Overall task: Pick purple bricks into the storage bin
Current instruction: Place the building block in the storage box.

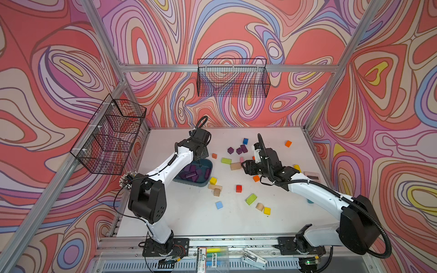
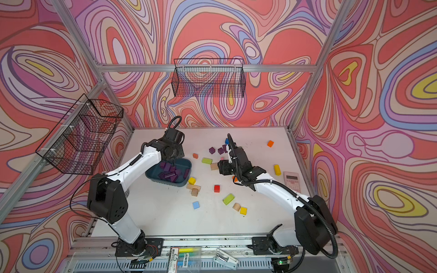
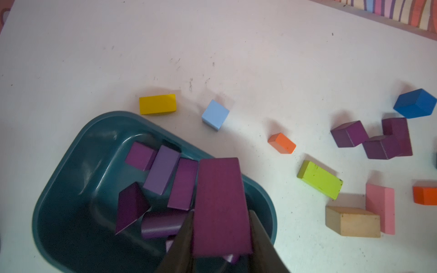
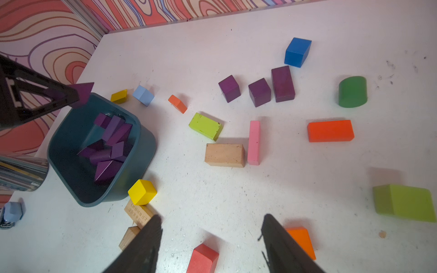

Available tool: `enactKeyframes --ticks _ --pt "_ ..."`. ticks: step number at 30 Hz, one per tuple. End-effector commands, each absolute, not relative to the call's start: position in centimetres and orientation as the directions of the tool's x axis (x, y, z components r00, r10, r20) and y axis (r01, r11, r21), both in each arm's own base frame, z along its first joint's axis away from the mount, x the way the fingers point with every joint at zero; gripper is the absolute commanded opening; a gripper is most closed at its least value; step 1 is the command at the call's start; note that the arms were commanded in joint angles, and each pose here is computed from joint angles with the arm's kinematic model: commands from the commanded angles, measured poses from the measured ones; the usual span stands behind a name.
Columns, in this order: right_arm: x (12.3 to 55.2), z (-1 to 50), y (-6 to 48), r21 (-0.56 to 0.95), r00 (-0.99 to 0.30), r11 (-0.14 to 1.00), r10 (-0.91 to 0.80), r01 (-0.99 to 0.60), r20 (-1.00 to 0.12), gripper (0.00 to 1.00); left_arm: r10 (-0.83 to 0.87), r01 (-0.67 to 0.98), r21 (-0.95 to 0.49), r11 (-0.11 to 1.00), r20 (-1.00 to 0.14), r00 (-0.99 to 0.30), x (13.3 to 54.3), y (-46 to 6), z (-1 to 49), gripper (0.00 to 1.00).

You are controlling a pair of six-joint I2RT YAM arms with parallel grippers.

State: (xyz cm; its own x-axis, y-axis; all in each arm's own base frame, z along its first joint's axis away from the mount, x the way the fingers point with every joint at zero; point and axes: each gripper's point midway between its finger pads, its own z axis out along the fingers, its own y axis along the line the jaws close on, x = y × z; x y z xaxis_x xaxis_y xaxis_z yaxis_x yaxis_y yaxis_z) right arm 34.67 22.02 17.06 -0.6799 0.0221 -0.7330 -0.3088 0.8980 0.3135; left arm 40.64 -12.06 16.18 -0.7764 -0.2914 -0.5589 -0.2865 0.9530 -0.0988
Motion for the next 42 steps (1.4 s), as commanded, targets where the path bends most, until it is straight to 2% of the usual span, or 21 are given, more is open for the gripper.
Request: enactKeyframes --ticks 1,12,22,30,42 --pt "34.3 16.5 22.2 0.337 -0.697 0.888 0.026 -0.312 -0.717 0.70 -0.317 -0.333 -0.074 0.940 -0.550 -0.773 38.3 -10.3 16.4 0.27" --pt "34.1 16.4 23.1 0.380 -0.711 0.867 0.043 -0.323 -0.702 0.69 -0.330 -0.340 -0.078 0.937 -0.518 -0.789 33.3 -8.6 15.8 0.27" --pt "33.1 15.8 24.7 0.392 -0.723 0.856 0.032 -0.337 -0.691 0.68 -0.334 -0.335 -0.086 0.938 -0.476 -0.813 31.1 -8.3 14.3 0.26" --pt "31.7 14.4 26.7 0.385 -0.742 0.852 -0.006 -0.355 -0.670 0.68 -0.321 -0.321 -0.079 0.944 -0.448 -0.834 31.3 -8.8 12.2 0.26" --pt "30.8 14.0 27.0 0.388 -0.755 0.855 -0.006 -0.343 -0.655 0.68 -0.321 -0.322 -0.068 0.944 -0.407 -0.855 34.1 -8.7 8.9 0.26"
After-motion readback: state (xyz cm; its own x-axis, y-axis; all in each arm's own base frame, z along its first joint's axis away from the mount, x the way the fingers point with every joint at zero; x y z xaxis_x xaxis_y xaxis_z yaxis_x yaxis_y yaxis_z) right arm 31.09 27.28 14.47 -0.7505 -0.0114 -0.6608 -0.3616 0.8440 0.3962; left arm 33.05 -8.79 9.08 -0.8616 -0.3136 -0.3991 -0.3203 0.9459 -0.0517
